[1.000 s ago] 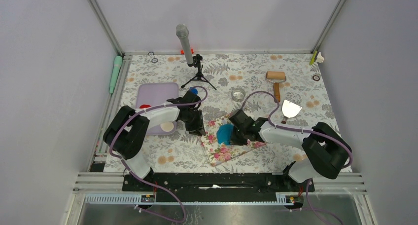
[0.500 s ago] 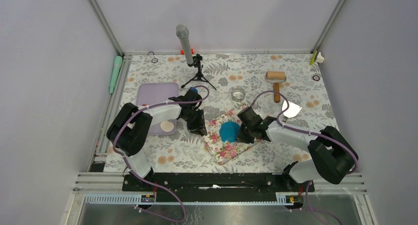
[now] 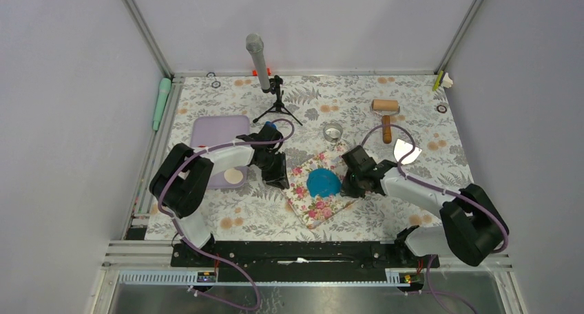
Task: Roll out the dumpling wrappers from the dough
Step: Remove the dumpling mold from the work surface.
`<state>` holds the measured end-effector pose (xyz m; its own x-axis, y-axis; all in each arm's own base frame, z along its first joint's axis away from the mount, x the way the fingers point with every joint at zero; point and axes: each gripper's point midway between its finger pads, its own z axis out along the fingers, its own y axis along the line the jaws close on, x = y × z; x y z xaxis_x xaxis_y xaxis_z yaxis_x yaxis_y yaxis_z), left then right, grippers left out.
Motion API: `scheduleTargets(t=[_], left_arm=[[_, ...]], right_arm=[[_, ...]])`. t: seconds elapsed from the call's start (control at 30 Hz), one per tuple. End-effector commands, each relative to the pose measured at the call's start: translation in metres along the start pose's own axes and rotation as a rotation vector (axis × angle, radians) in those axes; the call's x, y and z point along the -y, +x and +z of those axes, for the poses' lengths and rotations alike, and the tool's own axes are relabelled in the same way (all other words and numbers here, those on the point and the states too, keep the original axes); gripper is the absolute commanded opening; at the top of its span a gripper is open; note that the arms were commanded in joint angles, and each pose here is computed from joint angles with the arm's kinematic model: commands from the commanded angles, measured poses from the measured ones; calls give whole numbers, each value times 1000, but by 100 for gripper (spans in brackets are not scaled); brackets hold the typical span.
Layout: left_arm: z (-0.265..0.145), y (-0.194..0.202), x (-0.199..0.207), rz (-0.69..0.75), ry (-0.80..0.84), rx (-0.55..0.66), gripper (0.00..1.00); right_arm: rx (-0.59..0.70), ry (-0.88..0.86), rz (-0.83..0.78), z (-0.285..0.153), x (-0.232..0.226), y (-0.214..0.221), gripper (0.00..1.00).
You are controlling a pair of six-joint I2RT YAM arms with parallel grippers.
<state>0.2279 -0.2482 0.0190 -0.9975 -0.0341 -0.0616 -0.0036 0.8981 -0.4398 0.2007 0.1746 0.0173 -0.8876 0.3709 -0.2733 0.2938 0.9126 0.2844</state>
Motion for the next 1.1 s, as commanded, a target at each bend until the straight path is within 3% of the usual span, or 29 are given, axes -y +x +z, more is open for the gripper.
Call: scheduleTargets(t=[0.0,0.17,0.8,1.07], left_arm=[[2,17,-23,87,-127,-36,25],[-7,14,4,129,-52,-26,25],[0,-52,74,102,87,59,25],[23,-65,60,43,36,65,25]], right_arm=[[51,-119,-10,-28,-27,-18,6],[64,-175,-20,-36,-46,-27,11],[104,-94,-34,12,-74,-72,3],[69,-115,-24,27,-90,-77,2]])
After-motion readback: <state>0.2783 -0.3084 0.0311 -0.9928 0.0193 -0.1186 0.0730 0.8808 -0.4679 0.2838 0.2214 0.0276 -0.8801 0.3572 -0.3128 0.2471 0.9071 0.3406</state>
